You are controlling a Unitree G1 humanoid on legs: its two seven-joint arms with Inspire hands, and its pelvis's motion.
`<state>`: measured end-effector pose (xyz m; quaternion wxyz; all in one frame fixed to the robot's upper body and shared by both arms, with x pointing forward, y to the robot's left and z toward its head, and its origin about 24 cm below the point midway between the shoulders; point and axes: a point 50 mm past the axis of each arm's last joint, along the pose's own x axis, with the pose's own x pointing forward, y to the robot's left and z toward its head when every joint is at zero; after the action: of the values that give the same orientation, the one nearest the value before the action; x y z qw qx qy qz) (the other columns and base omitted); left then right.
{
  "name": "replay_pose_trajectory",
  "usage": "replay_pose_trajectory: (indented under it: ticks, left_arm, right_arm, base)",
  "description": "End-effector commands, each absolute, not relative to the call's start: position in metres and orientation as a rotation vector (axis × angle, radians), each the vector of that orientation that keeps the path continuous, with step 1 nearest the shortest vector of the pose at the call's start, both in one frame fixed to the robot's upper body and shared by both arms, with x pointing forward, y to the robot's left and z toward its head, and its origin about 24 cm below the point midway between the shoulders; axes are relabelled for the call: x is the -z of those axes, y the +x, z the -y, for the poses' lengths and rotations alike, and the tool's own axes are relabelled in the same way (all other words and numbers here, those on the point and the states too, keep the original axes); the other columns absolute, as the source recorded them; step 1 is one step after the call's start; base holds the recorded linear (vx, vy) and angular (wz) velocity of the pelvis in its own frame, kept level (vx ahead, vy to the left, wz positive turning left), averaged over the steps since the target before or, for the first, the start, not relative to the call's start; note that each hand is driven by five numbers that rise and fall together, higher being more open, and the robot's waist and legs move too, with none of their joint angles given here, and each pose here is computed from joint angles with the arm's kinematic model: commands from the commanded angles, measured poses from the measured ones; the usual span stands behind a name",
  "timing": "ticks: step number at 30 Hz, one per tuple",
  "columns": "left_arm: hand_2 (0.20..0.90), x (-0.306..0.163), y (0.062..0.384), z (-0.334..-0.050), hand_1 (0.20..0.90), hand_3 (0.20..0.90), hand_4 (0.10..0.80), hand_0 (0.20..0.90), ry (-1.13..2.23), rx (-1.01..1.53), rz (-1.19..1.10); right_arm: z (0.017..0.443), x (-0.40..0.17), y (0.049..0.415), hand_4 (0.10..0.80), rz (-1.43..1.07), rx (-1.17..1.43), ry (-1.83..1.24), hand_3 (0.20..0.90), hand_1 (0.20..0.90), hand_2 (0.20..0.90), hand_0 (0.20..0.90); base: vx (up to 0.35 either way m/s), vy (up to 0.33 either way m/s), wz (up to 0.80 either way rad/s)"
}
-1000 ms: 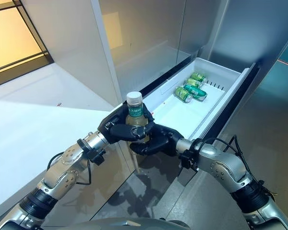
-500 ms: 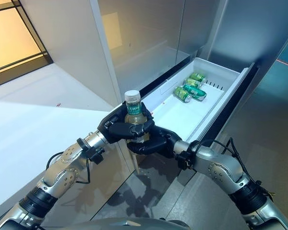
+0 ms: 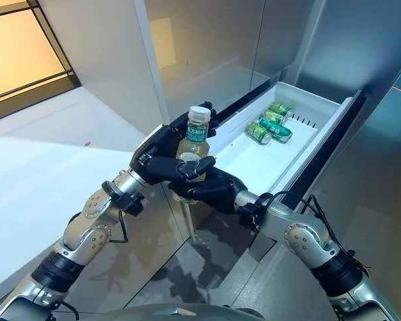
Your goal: Put drinks into fridge and close the fridge
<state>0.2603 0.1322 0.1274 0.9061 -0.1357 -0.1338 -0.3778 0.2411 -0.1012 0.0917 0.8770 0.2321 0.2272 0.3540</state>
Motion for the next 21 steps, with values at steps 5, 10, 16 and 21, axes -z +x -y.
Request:
replay_pose_trajectory:
  ticks: [5,10,16,21]
  left_arm:
    - [0.900,-0.203,0.230,-0.067,0.900,0.900,0.800,0.900,-0.457,1.216,0.692]
    - [0.900,-0.218,0.242,-0.088,0.900,0.900,0.800,0.900,-0.391,0.892,0.840]
    - [0.900,-0.221,0.244,-0.112,0.900,0.900,0.800,0.900,-0.243,0.702,0.916]
    - [0.900,-0.214,0.250,-0.122,0.900,0.900,0.800,0.900,-0.196,0.643,0.857]
  right_arm:
    - [0.094,-0.190,0.290,0.100,0.157,-0.682,0.382,0.200,0.300,0.300,0.300]
    - [0.121,-0.240,0.307,0.100,0.417,-0.467,0.103,0.200,0.300,0.300,0.300]
    - [0.167,-0.269,0.315,0.100,0.529,-0.244,-0.020,0.200,0.300,0.300,0.300]
    - [0.194,-0.274,0.316,0.100,0.567,-0.100,-0.076,0.200,0.300,0.300,0.300]
  base:
    - [-0.001,0.007,0.01]
    - [0.000,0.000,0.00]
    - [0.009,-0.005,0.03]
    - [0.017,-0.002,0.08]
